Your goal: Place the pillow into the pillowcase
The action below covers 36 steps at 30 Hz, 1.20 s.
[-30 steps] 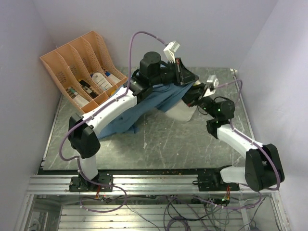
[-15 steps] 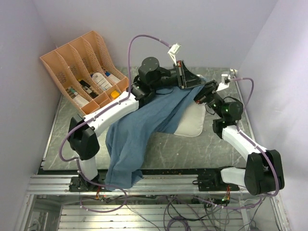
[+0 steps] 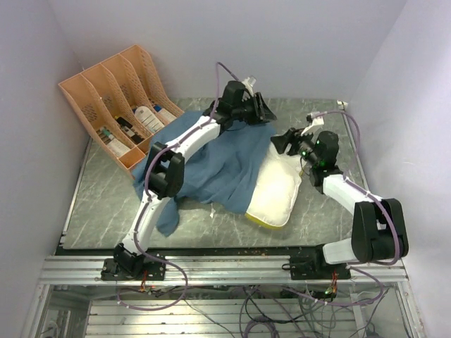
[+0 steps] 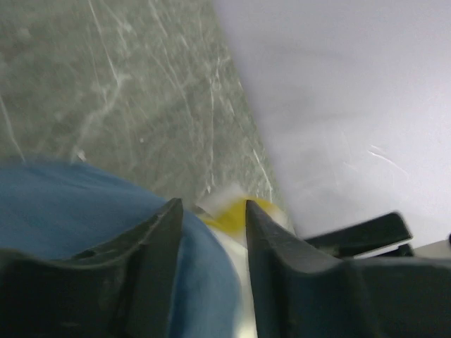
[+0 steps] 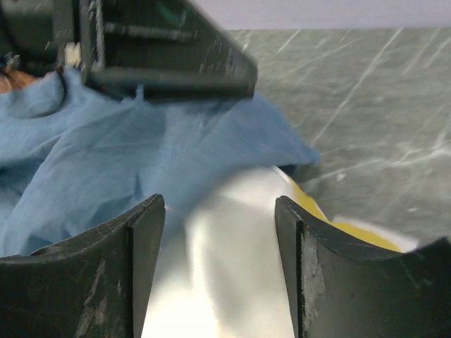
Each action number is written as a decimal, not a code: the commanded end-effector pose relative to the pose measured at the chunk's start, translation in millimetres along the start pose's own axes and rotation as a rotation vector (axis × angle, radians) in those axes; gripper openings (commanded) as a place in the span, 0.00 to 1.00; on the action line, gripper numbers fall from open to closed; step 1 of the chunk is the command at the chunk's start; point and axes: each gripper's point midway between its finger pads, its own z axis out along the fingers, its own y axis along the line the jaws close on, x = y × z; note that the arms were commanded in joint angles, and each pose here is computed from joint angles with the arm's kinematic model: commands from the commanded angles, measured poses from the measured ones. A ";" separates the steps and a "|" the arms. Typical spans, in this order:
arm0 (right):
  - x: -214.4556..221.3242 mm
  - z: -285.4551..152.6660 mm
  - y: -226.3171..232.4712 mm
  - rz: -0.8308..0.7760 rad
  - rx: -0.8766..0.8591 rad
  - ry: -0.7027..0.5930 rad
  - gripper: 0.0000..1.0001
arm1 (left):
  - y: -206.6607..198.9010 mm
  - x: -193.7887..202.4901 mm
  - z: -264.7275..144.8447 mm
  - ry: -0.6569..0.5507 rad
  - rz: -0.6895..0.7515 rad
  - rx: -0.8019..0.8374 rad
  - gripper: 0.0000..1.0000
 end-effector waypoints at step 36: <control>144.4 -151.4 40.7 -0.887 -0.771 0.535 0.99 | 35.9 246.3 -168.2 -0.152 0.381 -0.698 0.82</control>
